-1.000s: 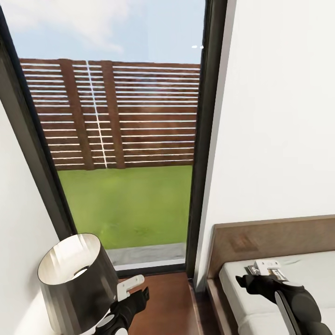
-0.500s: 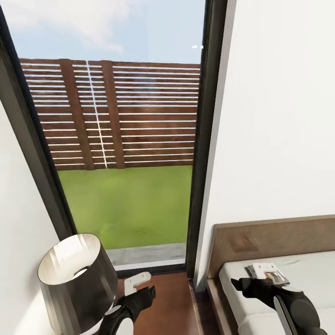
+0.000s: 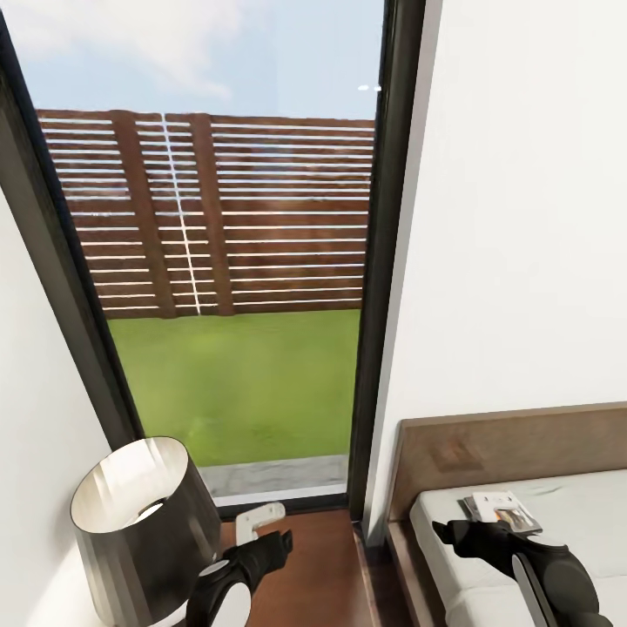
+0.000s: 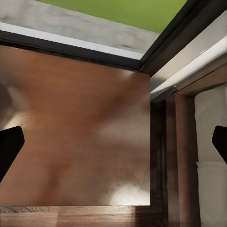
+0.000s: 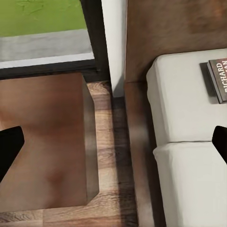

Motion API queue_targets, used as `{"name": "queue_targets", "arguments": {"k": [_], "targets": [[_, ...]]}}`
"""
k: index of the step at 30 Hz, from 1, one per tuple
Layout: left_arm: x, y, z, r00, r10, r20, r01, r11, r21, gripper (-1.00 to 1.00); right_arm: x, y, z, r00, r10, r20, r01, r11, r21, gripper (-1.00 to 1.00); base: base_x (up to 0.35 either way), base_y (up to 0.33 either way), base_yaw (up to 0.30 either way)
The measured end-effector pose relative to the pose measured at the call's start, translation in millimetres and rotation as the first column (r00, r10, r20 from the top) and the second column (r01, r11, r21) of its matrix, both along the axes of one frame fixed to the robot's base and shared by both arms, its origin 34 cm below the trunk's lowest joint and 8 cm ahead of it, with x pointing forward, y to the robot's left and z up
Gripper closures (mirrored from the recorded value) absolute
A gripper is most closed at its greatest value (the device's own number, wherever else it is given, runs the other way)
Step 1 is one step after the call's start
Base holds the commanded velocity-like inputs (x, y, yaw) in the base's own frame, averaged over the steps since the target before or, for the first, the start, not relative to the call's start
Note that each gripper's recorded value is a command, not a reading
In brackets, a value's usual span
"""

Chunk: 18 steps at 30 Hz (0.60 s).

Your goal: In the bedroom, move the book from the bed onto either nightstand, and place the two sandals side by side next to the bed.

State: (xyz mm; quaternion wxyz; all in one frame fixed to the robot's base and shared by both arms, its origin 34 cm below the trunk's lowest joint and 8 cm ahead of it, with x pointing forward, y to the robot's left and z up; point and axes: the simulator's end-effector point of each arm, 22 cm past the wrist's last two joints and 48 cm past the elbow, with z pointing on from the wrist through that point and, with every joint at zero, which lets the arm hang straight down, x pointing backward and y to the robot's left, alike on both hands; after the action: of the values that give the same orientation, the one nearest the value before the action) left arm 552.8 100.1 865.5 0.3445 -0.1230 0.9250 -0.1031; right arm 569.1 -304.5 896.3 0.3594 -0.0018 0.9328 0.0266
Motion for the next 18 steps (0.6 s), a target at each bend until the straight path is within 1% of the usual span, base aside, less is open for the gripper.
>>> {"name": "queue_targets", "arguments": {"k": [18], "targets": [[0.0, 0.0, 0.0, 1.0, 0.0, 0.0, 0.0, 1.0, 0.0, -1.0, 0.0, 0.0, 0.0, 1.0, 0.0, 0.0, 0.0, 1.0, 0.0, -1.0, 0.0, 0.0, 0.0]]}}
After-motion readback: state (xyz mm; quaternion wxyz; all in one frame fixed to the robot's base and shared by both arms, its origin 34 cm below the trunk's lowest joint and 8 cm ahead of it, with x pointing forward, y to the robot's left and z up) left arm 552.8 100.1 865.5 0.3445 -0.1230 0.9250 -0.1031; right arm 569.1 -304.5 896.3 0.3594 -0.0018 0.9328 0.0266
